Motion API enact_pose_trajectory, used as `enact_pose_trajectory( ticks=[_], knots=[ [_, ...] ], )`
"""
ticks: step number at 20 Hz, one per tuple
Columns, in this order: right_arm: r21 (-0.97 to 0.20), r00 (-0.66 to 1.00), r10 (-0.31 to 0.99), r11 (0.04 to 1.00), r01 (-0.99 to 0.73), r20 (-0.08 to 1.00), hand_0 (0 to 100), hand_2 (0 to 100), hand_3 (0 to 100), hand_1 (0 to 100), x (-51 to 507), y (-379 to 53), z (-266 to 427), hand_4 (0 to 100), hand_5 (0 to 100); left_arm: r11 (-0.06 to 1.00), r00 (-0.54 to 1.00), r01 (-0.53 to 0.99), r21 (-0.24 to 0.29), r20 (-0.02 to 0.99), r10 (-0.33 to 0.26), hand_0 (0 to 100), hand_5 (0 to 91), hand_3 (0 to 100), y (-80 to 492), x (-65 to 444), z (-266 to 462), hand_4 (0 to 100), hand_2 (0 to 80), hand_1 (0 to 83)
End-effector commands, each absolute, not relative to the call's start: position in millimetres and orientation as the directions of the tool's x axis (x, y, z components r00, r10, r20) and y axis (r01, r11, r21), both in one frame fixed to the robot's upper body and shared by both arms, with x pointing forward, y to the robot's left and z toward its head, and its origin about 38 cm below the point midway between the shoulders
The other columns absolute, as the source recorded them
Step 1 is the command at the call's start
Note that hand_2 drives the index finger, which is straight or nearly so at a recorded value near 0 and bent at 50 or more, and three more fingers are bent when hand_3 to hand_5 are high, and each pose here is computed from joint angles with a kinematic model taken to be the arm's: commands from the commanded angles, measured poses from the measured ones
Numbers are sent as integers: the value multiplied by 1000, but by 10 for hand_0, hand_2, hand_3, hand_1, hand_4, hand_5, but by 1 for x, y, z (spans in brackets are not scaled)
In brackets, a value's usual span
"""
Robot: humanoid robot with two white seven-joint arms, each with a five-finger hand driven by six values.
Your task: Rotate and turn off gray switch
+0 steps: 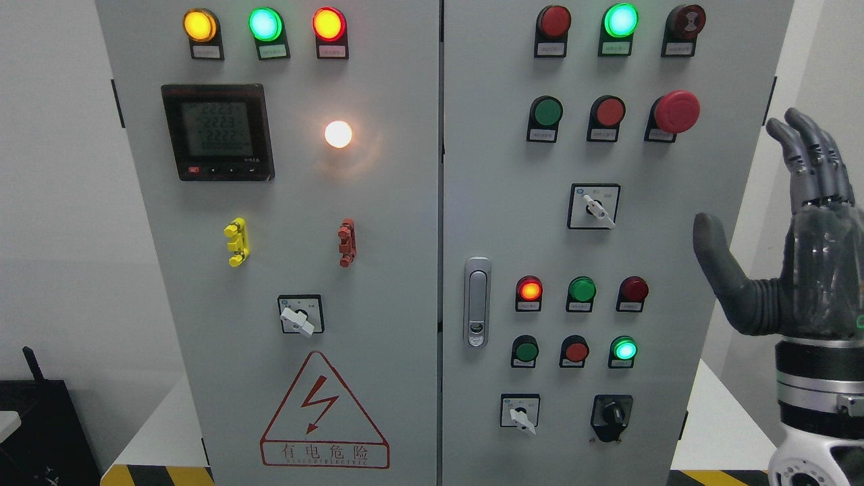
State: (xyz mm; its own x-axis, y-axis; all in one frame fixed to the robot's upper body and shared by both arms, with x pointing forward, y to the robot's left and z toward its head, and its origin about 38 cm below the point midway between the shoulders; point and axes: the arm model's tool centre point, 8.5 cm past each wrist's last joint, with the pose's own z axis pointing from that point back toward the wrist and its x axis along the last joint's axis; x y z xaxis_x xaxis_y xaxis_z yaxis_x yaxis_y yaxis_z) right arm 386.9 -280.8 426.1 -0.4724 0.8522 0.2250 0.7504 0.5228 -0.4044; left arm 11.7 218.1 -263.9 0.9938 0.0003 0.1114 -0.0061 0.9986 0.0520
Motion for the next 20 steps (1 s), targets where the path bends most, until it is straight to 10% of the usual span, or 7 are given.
enact_pose_trajectory(
  ticks=[1, 15, 20],
  knots=[
    [-401, -477, 850, 527, 749, 226, 286, 0, 0, 105, 386, -280, 426, 0, 0, 998, 989, -35, 54, 145, 27, 120, 0, 0, 218, 26, -264, 0, 0, 389],
    [-378, -477, 849, 528, 760, 226, 295, 0, 26, 117, 384, -280, 426, 0, 0, 998, 989, -35, 54, 145, 27, 120, 0, 0, 218, 26, -264, 0, 0, 389],
    [-364, -481, 848, 530, 766, 224, 312, 40, 468, 210, 383, -280, 427, 409, 431, 998, 989, -35, 57, 145, 27, 120, 0, 0, 219, 26, -264, 0, 0, 389]
  ],
)
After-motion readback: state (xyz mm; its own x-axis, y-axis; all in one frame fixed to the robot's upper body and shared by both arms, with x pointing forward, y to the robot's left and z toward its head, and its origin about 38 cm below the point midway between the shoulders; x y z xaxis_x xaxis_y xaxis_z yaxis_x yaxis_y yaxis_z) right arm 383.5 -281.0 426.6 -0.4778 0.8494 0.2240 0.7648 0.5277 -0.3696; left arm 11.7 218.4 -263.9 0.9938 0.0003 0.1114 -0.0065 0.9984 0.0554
